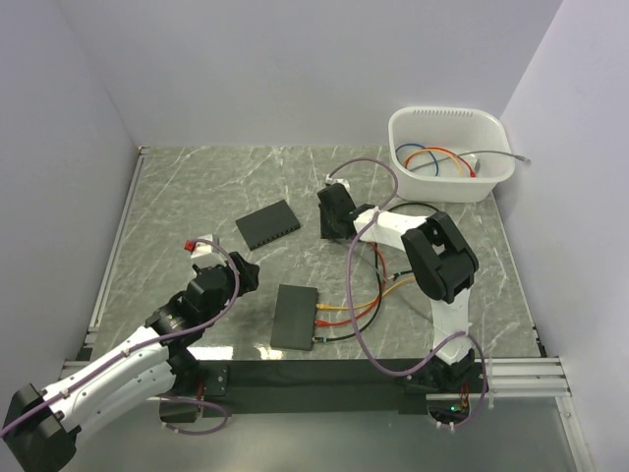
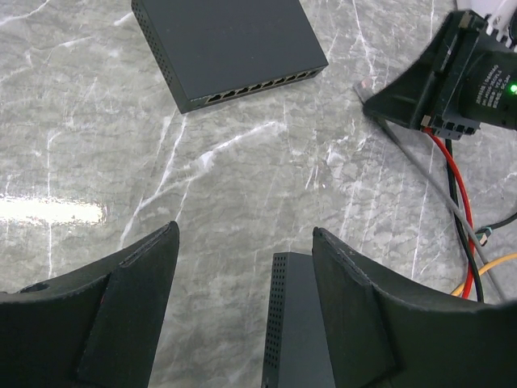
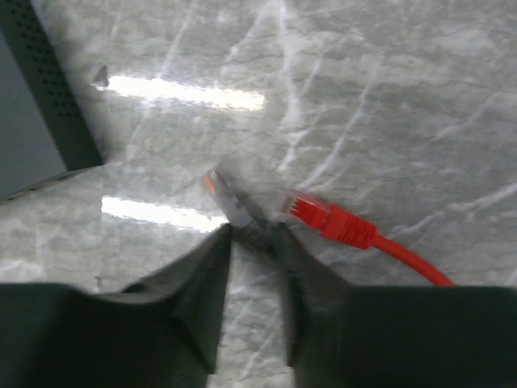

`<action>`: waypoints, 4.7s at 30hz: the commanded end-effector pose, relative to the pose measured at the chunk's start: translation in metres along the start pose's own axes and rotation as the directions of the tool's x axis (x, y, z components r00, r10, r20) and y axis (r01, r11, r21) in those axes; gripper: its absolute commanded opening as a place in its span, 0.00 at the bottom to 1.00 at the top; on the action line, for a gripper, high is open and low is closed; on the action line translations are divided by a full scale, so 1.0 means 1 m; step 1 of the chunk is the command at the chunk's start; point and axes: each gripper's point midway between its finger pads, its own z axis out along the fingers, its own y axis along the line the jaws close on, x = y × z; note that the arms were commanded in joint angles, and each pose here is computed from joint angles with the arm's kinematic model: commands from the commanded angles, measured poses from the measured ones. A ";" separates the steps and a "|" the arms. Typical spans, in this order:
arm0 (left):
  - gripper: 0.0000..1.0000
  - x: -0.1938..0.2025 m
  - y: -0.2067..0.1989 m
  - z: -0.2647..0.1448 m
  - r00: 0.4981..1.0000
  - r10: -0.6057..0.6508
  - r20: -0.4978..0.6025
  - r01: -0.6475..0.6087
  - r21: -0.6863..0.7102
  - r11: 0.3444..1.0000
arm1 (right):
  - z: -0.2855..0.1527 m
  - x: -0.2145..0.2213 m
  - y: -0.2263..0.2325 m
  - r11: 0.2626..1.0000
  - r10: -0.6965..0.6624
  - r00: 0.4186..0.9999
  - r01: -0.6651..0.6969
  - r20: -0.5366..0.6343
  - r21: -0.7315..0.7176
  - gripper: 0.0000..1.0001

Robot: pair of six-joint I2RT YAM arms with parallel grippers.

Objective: Insert the plug into the switch port

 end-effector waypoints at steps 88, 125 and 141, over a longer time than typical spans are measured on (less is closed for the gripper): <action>0.46 -0.085 -0.156 -0.145 0.987 -0.119 -0.105 0.157 0.750 0.643 | -0.387 0.046 0.197 0.015 -0.078 0.937 0.341 0.339 -0.940 0.00; 0.27 -0.086 -0.146 -0.151 0.985 -0.139 -0.104 0.170 0.730 0.662 | -0.361 0.025 0.204 0.142 -0.015 0.947 0.320 0.322 -0.937 0.00; 0.01 -0.085 -0.127 -0.119 0.964 -0.209 -0.166 0.266 0.520 0.812 | -0.306 -0.031 0.154 0.655 -0.029 0.895 0.354 0.446 -0.668 0.66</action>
